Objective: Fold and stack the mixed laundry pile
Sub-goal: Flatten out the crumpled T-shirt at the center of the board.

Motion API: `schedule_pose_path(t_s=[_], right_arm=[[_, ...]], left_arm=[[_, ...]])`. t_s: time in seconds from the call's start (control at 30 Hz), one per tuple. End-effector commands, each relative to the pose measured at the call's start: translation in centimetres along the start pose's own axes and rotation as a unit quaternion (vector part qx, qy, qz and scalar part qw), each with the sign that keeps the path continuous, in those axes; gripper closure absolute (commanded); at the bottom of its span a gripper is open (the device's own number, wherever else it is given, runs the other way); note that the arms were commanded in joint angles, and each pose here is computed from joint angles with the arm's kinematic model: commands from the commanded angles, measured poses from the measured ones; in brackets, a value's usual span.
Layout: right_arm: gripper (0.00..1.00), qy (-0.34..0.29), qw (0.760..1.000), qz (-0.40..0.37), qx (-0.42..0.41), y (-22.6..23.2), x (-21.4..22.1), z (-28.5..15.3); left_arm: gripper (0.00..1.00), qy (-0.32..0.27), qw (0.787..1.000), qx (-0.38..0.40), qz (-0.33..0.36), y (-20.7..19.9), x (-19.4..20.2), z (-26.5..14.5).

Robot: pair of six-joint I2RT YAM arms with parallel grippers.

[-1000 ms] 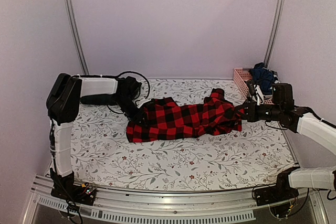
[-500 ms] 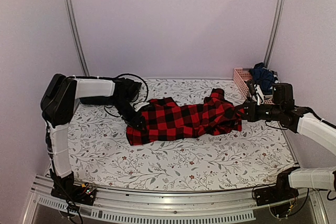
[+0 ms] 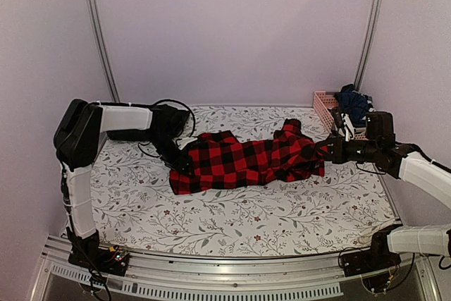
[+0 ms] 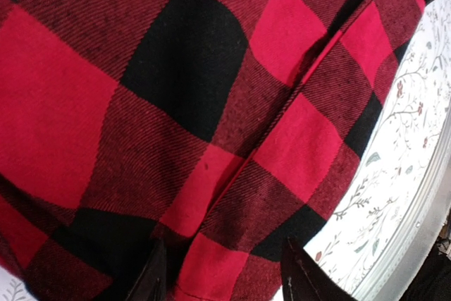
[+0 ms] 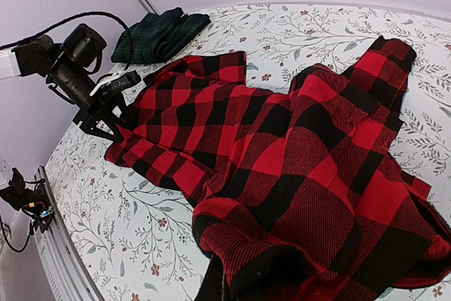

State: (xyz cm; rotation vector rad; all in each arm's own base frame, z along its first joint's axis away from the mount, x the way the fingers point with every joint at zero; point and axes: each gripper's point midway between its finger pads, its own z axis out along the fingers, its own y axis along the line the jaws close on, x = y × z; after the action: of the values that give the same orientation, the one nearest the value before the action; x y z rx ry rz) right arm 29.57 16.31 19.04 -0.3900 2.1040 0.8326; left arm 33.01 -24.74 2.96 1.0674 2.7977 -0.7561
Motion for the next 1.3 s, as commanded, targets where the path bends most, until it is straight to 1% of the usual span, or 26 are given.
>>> schedule_pose_path(t_s=[0.0,0.1,0.13,0.3,0.37,0.47,0.57,0.67,0.73,0.87,0.93,0.97,1.0,1.03,1.07,1.13,1.2,1.27], right_arm=[[1.0,-0.015,1.0,-0.008,-0.001,0.3,-0.8,-0.5],[1.0,-0.015,1.0,-0.009,-0.001,0.3,-0.8,-0.5],[1.0,-0.015,1.0,-0.009,-0.001,0.3,-0.8,-0.5],[1.0,-0.015,1.0,-0.01,0.002,0.2,-0.8,-0.6],[1.0,-0.015,1.0,-0.009,0.001,0.2,-0.7,-0.5],[1.0,-0.015,1.0,-0.01,0.0,0.3,-0.8,-0.5],[1.0,-0.016,1.0,-0.01,0.001,0.3,-0.8,-0.6],[1.0,-0.018,1.0,-0.011,0.003,0.3,-0.9,-0.8],[1.0,-0.019,1.0,-0.012,0.003,0.4,-1.0,-0.9],[1.0,-0.019,1.0,-0.013,0.005,0.4,-1.0,-1.0],[1.0,-0.02,1.0,-0.014,0.008,0.3,-1.1,-1.0],[1.0,-0.02,1.0,-0.015,0.008,0.3,-1.1,-1.0],[1.0,-0.021,1.0,-0.015,0.009,0.3,-1.2,-1.0],[1.0,-0.021,1.0,-0.015,0.008,0.4,-1.2,-1.0],[1.0,-0.021,1.0,-0.015,0.008,0.4,-1.2,-1.1],[1.0,-0.021,1.0,-0.015,0.008,0.4,-1.2,-1.0],[1.0,-0.023,1.0,-0.017,0.009,0.4,-1.5,-1.1],[1.0,-0.028,0.999,-0.019,0.012,0.4,-2.0,-1.2]], left_arm=[[0.45,0.005,1.0,-0.001,-0.01,0.4,0.4,0.6],[0.45,0.014,1.0,-0.007,-0.016,0.9,0.8,1.0],[0.47,0.015,1.0,-0.003,-0.017,0.8,0.8,1.1],[0.64,0.005,0.999,0.034,0.005,-1.7,0.3,0.6],[0.69,0.0,0.999,0.048,0.021,-2.9,0.3,0.4],[0.79,-0.005,0.998,0.049,0.028,-3.3,0.2,-0.1],[0.79,-0.007,0.999,0.04,0.027,-3.0,0.2,-0.3],[0.73,-0.002,1.0,0.013,0.015,-1.7,0.5,-0.2],[0.7,0.003,1.0,-0.01,0.003,-0.5,0.8,-0.1],[0.7,0.007,1.0,-0.023,-0.007,0.4,1.0,-0.2],[0.74,0.009,1.0,-0.021,-0.008,0.3,1.2,-0.1],[0.78,0.01,1.0,-0.021,-0.009,0.3,1.3,0.0],[0.85,0.01,1.0,-0.02,-0.01,0.3,1.3,0.0],[0.95,0.008,1.0,-0.018,-0.009,0.2,1.3,-0.1],[1.0,0.007,1.0,-0.017,-0.008,0.1,1.2,-0.2],[1.0,-0.003,1.0,-0.014,-0.002,-0.3,0.9,-0.8],[1.0,-0.024,0.999,-0.023,0.002,-0.5,0.0,-2.3],[1.0,-0.064,0.997,-0.038,0.006,-0.5,-1.3,-5.0]])
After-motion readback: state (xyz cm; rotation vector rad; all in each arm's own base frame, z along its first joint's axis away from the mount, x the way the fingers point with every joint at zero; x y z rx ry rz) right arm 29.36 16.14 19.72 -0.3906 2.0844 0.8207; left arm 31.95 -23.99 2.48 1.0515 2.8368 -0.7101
